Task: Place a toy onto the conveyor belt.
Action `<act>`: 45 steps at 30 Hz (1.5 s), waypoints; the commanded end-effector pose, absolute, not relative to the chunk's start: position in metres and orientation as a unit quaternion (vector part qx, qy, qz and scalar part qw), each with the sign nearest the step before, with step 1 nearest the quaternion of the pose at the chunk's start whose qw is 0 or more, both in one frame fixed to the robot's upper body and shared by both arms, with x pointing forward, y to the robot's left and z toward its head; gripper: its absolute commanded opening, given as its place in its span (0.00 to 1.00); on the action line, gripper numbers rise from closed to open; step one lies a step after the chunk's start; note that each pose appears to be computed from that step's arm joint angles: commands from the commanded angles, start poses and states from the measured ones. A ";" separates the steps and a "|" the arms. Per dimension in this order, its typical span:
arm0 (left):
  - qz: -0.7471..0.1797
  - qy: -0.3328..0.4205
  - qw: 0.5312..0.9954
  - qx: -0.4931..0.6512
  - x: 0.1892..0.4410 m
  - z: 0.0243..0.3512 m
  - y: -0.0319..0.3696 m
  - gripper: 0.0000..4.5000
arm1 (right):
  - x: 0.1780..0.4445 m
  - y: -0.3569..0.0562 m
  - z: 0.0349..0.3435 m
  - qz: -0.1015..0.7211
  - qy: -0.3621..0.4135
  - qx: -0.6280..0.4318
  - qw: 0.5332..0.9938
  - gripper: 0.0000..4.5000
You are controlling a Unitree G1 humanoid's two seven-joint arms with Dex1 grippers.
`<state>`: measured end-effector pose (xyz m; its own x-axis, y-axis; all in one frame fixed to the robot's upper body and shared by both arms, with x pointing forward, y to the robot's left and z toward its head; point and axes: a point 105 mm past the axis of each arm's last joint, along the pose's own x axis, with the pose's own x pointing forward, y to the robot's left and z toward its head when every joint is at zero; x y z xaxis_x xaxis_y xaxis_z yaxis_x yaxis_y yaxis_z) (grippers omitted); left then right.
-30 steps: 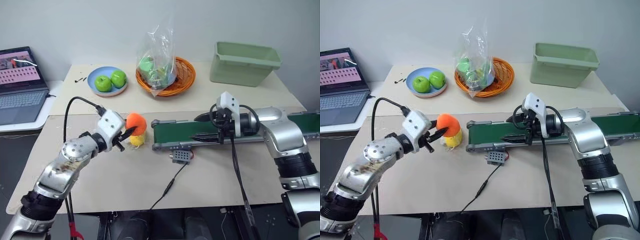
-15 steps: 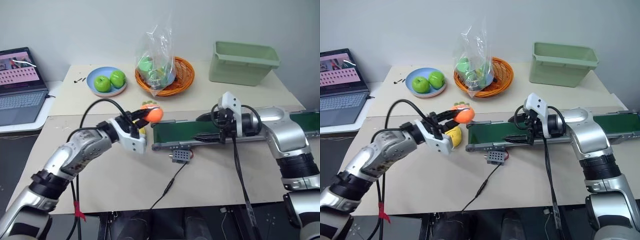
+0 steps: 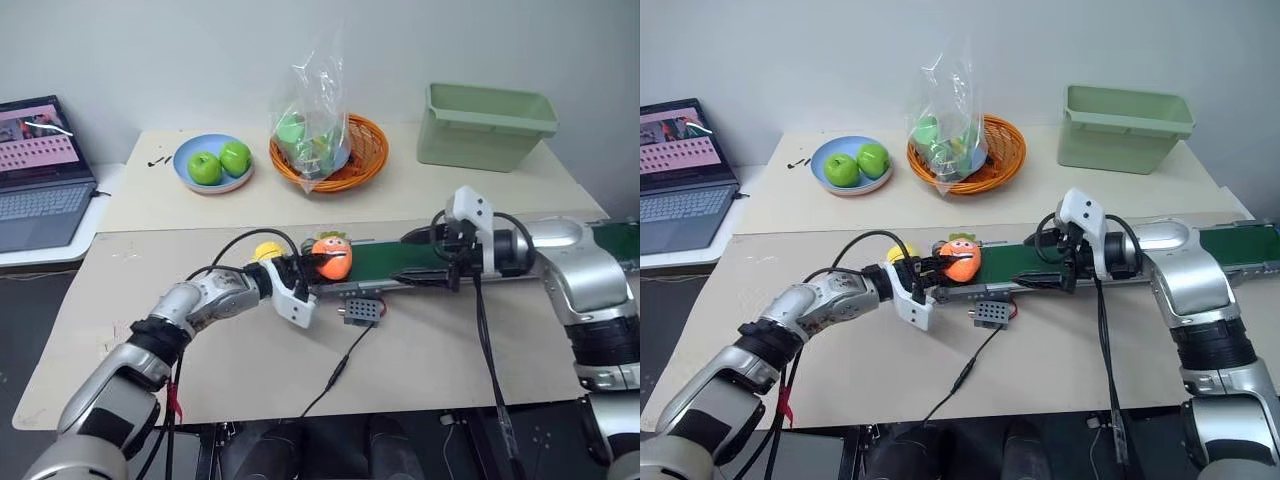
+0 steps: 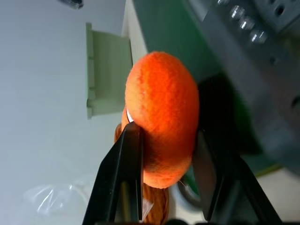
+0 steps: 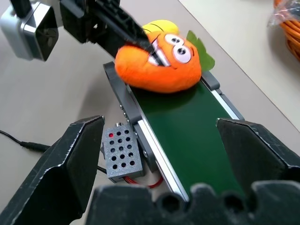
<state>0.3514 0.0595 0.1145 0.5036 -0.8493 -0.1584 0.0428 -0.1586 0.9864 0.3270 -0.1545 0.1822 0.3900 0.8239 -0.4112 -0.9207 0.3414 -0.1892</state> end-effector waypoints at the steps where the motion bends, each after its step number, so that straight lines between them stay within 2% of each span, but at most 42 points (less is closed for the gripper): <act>1: -0.398 -0.306 0.560 0.659 0.354 0.113 0.060 0.33 | 0.323 -0.157 0.199 0.533 0.095 -0.205 0.815 1.00; 4: -0.403 -0.296 0.563 0.658 0.356 0.113 0.065 0.33 | 0.323 -0.157 0.200 0.532 0.094 -0.205 0.816 1.00; 5: -0.407 -0.289 0.566 0.657 0.357 0.112 0.066 0.45 | 0.324 -0.157 0.200 0.532 0.094 -0.205 0.816 1.00; 12: -0.413 -0.265 0.577 0.653 0.359 0.111 0.072 0.98 | 0.326 -0.155 0.200 0.533 0.092 -0.205 0.816 1.00; 14: -0.410 -0.249 0.593 0.646 0.363 0.114 0.076 0.99 | 0.326 -0.154 0.200 0.534 0.091 -0.206 0.815 1.00; 18: -0.404 -0.204 0.669 0.590 0.369 0.129 0.086 0.99 | 0.326 -0.154 0.201 0.535 0.090 -0.207 0.814 1.00; 19: -0.402 -0.193 0.693 0.567 0.371 0.134 0.088 0.99 | 0.326 -0.154 0.202 0.535 0.090 -0.208 0.814 1.00; 21: -0.390 -0.157 0.768 0.483 0.377 0.152 0.100 0.99 | 0.325 -0.155 0.204 0.533 0.088 -0.209 0.815 1.00; 23: -0.401 -0.122 0.809 0.412 0.375 0.162 0.109 0.99 | 0.325 -0.156 0.205 0.533 0.087 -0.211 0.815 1.00; 31: -0.449 -0.066 0.847 0.277 0.345 0.196 0.134 0.99 | 0.329 -0.153 0.206 0.538 0.085 -0.215 0.811 1.00; 37: -0.456 -0.025 0.876 0.154 0.333 0.213 0.152 0.99 | 0.331 -0.151 0.210 0.544 0.082 -0.219 0.806 1.00; 45: -0.481 0.009 0.875 0.055 0.308 0.223 0.160 0.99 | 0.322 -0.158 0.222 0.556 0.079 -0.221 0.797 1.00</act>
<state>0.3175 0.1612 0.2090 0.5552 -0.8253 -0.1029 0.8317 0.5499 0.0767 0.3258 -0.1574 0.1962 0.3569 0.8358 -0.4172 -0.9334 0.3010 -0.1955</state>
